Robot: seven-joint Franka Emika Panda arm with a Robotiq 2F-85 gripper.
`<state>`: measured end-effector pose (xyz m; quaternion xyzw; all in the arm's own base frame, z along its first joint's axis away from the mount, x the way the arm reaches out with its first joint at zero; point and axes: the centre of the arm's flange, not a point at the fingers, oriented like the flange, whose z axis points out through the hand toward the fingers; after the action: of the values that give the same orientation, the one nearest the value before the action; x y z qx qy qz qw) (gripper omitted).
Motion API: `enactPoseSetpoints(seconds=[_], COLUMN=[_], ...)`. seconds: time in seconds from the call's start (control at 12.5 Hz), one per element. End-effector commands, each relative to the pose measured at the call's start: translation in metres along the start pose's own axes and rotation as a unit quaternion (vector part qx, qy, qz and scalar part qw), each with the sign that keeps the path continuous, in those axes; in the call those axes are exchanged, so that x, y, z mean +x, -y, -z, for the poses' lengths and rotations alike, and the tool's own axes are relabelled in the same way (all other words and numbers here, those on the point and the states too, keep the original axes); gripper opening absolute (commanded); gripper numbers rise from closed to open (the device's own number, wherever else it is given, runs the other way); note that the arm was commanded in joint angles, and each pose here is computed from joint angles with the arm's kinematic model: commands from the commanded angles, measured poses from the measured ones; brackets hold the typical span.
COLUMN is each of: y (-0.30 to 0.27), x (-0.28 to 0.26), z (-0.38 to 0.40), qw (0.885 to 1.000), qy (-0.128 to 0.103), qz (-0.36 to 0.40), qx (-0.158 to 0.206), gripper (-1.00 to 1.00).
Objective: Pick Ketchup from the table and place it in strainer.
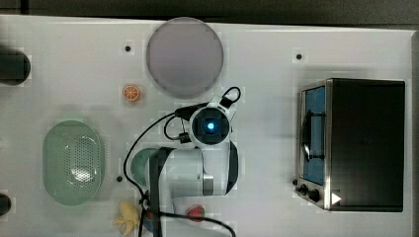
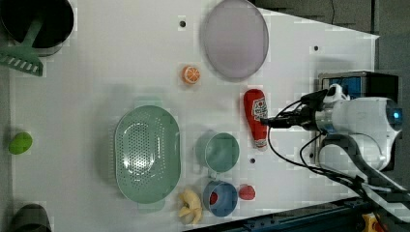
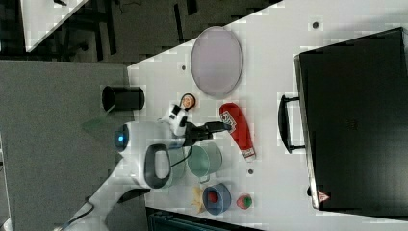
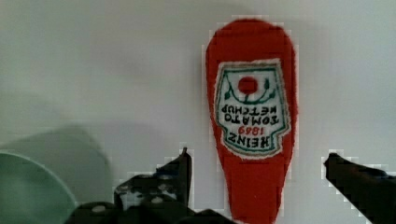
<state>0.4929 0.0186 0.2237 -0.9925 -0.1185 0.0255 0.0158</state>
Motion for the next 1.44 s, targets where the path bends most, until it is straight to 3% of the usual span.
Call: enactPoseSetpoints(seconds=[0.08, 0.48, 0.56, 0.8, 1.12, 1.44], y=[-0.007, -0.008, -0.009, -0.01, -0.012, -0.005], x=[0.002, 0.001, 0.0, -0.001, 0.007, 0.007], z=[-0.022, -0.063, -0.068, -0.067, -0.031, 0.053], qw=[1.0, 1.0, 1.0, 1.0, 0.999, 0.999], qy=[-0.012, -0.017, -0.016, -0.015, -0.036, -0.039], qz=[0.01, 0.005, 0.003, 0.003, 0.004, 0.01], qx=[0.002, 0.007, 0.008, 0.008, -0.002, -0.017], gripper=[1.0, 1.0, 0.92, 0.21, 0.21, 0.21])
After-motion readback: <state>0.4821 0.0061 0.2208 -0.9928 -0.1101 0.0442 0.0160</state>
